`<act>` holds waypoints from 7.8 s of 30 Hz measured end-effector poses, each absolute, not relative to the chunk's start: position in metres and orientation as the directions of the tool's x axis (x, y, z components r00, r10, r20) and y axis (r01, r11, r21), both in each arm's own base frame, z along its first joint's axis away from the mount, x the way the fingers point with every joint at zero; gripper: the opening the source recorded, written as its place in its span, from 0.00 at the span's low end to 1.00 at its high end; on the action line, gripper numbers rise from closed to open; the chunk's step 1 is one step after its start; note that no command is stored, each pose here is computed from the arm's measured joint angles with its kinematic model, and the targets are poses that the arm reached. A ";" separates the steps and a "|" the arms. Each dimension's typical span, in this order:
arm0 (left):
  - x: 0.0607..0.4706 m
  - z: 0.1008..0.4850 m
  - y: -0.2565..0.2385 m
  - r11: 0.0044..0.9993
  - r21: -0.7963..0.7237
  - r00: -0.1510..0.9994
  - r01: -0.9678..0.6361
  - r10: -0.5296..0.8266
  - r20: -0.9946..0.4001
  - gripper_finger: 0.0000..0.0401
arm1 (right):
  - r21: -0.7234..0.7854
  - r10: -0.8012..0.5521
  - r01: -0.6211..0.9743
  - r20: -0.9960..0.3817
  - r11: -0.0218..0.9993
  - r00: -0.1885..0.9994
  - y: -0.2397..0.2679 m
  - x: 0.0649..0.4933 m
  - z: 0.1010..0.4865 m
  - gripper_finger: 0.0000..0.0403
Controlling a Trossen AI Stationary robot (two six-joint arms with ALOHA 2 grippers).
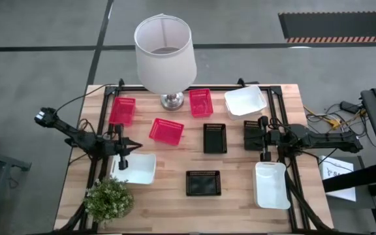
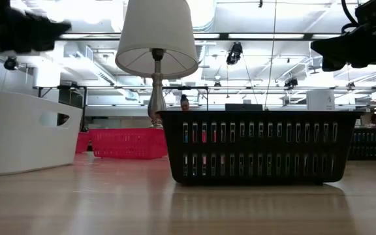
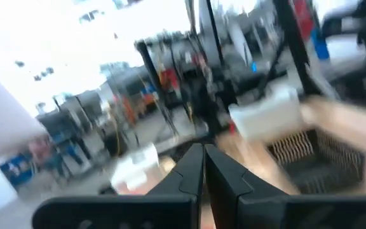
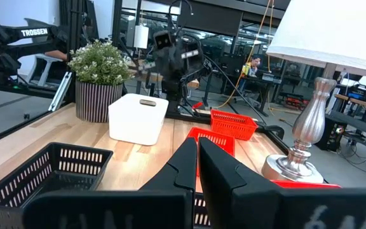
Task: Stack baskets by color
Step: Stack the top left black bin on top of the top right black bin
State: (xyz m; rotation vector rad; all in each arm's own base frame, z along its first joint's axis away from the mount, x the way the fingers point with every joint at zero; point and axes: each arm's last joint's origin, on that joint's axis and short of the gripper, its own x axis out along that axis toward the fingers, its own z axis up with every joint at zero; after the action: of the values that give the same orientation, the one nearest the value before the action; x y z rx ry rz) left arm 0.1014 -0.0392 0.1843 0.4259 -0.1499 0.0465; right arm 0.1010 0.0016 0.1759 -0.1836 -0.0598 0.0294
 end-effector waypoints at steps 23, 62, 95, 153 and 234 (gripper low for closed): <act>0.083 0.228 -0.030 0.935 0.240 0.816 -0.260 0.080 0.573 0.00 | -0.186 0.034 -0.016 0.093 0.982 0.995 0.002 0.101 0.179 0.02; 0.084 0.229 -0.032 0.948 0.227 0.804 -0.225 0.049 0.592 0.00 | -0.209 -0.092 0.169 0.334 0.963 0.938 -0.002 0.105 0.222 0.02; 0.088 0.231 -0.034 0.932 0.251 0.791 -0.262 0.058 0.610 0.00 | -0.053 -0.096 0.080 -0.639 0.995 0.763 -0.001 0.200 0.273 0.40; 0.087 0.233 -0.033 0.938 0.226 0.775 -0.263 0.066 0.628 0.00 | 0.020 0.022 -0.016 -0.987 1.000 0.162 0.018 0.340 0.176 0.04; 0.088 0.232 -0.034 0.937 0.234 0.781 -0.261 0.063 0.621 0.00 | -0.130 -0.162 0.185 -0.972 0.974 0.169 0.034 0.158 0.233 0.12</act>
State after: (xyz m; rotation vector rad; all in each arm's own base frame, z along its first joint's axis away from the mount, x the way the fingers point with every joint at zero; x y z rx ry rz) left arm 0.0885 -0.0340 0.2323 0.3180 -0.6530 0.1781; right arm 0.1582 0.0339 0.2333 0.0202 1.3794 -0.2469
